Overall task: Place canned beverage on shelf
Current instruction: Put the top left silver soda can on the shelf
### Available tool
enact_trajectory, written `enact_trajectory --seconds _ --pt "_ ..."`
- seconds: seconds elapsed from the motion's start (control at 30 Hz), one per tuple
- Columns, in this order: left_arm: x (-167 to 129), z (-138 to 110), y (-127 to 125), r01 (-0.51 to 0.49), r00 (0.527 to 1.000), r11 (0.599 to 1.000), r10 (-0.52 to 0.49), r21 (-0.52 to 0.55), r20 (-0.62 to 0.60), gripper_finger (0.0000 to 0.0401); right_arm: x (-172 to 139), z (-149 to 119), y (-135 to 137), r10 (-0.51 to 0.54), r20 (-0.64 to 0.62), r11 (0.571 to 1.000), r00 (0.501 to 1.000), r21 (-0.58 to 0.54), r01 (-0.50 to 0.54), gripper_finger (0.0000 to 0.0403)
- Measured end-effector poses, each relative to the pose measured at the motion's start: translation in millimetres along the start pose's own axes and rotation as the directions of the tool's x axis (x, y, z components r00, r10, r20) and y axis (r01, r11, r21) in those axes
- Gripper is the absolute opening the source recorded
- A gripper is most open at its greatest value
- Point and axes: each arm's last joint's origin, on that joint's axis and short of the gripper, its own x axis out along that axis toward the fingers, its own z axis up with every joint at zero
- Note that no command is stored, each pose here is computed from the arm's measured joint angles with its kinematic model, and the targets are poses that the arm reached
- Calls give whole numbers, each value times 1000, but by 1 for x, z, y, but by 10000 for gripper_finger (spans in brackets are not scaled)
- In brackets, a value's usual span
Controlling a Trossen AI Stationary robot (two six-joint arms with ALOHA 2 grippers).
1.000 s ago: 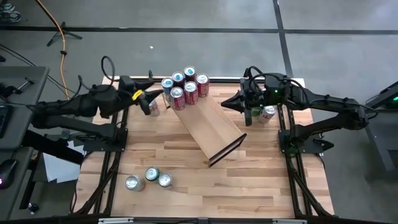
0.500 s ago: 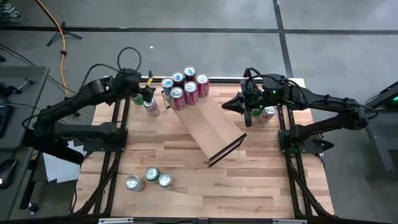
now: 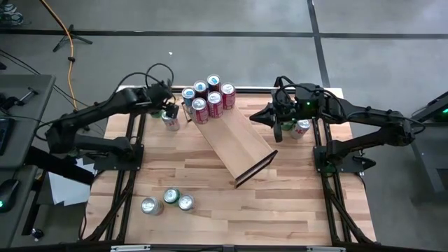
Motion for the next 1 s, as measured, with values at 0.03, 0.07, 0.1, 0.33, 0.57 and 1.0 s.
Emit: enact_trajectory --seconds 0.03,0.07,0.1,0.33,0.57,1.0 --pt "6 -5 0 0 1000 1000 0 -11 -26 321 0 0 0 0 0 1000 1000 0 0 0" --pt "11 -9 0 -4 999 1000 3 -22 -46 321 0 0 0 0 0 1000 1000 0 0 0" --pt "15 -13 0 -5 998 999 3 -33 -56 321 0 0 0 0 0 1000 1000 0 0 0" --pt "40 -22 -5 60 998 993 -59 -101 20 321 0 0 0 -11 1 1000 1000 0 11 0" --pt "48 -28 -3 19 999 994 -15 -109 38 321 0 0 0 -12 2 1000 1000 5 12 0" --pt "62 -30 -11 -2 999 996 0 -86 -33 321 0 0 0 -13 2 1000 1000 7 13 0"
